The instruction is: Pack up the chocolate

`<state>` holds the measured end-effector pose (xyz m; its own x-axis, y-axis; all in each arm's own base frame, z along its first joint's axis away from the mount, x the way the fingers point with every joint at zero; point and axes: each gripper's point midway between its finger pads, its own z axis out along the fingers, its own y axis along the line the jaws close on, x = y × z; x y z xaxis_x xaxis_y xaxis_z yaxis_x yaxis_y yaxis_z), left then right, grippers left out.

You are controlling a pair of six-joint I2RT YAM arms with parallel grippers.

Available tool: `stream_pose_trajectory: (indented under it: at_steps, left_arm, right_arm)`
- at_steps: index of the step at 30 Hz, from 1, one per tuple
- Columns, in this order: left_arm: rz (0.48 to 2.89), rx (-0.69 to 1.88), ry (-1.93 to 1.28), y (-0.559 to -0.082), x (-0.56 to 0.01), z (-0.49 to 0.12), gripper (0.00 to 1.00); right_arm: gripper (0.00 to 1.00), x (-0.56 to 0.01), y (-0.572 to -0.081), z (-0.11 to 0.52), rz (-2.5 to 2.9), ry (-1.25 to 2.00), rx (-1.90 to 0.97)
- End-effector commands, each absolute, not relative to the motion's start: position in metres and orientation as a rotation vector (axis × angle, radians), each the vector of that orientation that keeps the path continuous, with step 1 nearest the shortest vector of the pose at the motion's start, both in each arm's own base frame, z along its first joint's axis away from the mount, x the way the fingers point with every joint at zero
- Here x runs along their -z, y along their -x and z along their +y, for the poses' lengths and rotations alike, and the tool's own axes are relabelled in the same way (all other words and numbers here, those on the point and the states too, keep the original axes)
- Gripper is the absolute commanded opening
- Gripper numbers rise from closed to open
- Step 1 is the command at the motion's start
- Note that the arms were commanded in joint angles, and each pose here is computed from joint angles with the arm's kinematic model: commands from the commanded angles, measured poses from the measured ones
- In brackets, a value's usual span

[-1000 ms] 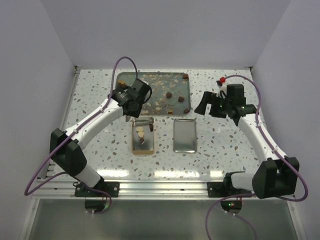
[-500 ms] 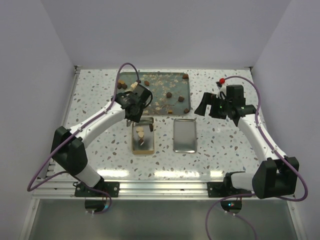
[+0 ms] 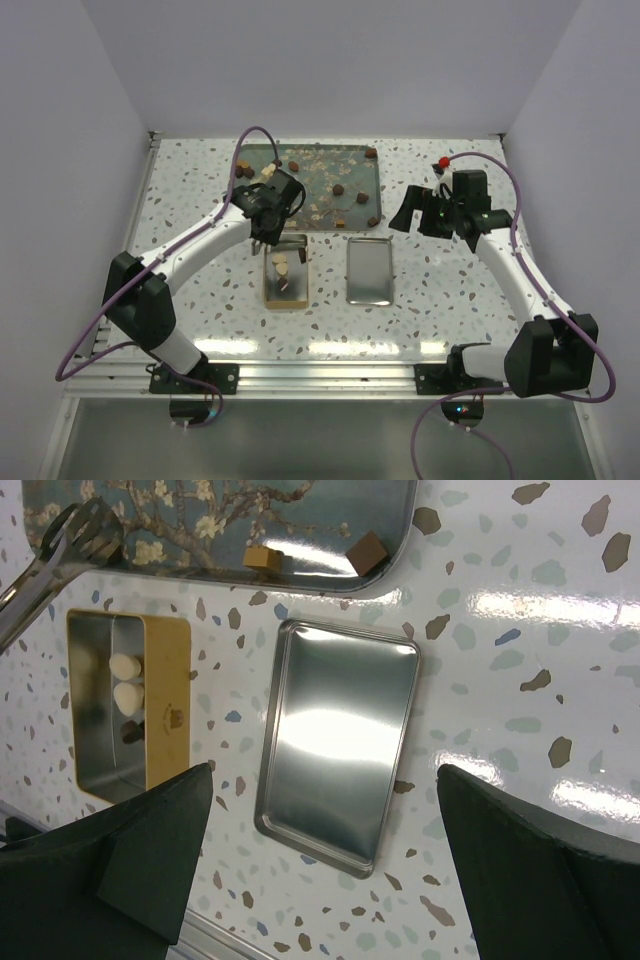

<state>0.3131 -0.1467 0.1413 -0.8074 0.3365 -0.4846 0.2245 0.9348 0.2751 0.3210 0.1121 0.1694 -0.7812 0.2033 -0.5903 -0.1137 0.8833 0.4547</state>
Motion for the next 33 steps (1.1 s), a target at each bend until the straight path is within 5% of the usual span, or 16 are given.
stream_pose_trajectory:
  at_steps: [1,33]
  left_arm:
    - [2.529,-0.307,-0.421,-0.315,-0.145,-0.141,0.40]
    - [2.559,-0.324,-0.533,-0.305,-0.148,-0.140,0.33]
  right_arm:
    - [0.97,-0.179,-0.320,0.112,2.364,-0.037,-0.620]
    - [0.98,-0.178,-0.319,0.113,2.377,-0.038,-0.626]
